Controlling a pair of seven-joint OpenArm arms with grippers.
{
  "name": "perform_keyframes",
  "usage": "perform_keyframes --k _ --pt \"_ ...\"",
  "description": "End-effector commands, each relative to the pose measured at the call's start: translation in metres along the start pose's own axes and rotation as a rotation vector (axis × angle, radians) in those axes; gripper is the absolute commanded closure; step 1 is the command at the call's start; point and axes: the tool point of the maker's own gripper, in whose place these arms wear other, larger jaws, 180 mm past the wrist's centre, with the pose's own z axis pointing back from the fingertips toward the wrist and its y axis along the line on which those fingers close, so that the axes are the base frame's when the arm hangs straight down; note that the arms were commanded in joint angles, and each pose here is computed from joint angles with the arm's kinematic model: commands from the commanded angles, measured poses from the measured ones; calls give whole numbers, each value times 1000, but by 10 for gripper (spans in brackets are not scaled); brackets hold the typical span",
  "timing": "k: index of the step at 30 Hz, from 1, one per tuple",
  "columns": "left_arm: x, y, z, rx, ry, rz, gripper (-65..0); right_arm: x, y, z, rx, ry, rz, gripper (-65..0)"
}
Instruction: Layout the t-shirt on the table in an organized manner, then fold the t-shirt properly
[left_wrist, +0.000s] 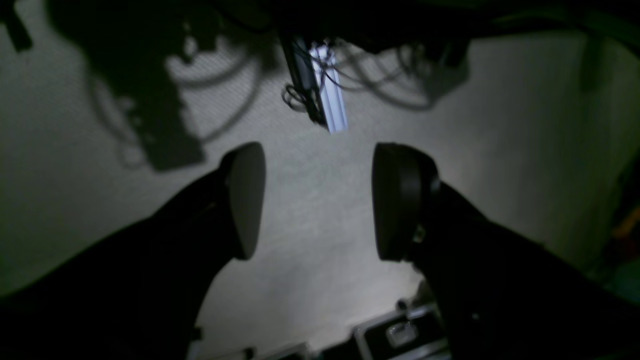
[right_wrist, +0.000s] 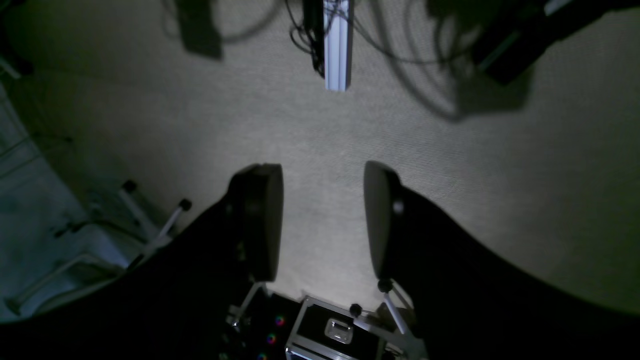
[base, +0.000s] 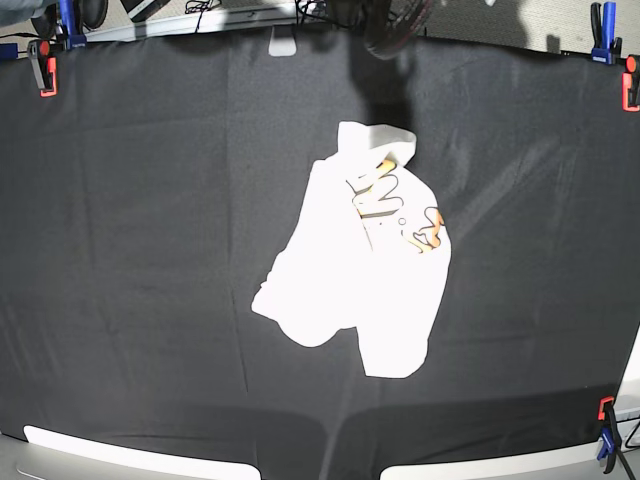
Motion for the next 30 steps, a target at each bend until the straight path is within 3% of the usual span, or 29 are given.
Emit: perform_keyframes --k 1,11,20,30 --pt "5 -4 10 -3 -8 -27 -316 -2 0 10 -2 0 6 -263" --pt "72 -29 66 21 -157 -176 -316 49 -4 57 -73 -134 88 -263" --pt "108 -34 104 53 -281 -304 -316 99 12 81 -70 -295 169 -263" --pt "153 -44 128 46 -491 -368 -316 192 43 119 -46 -620 297 -263"
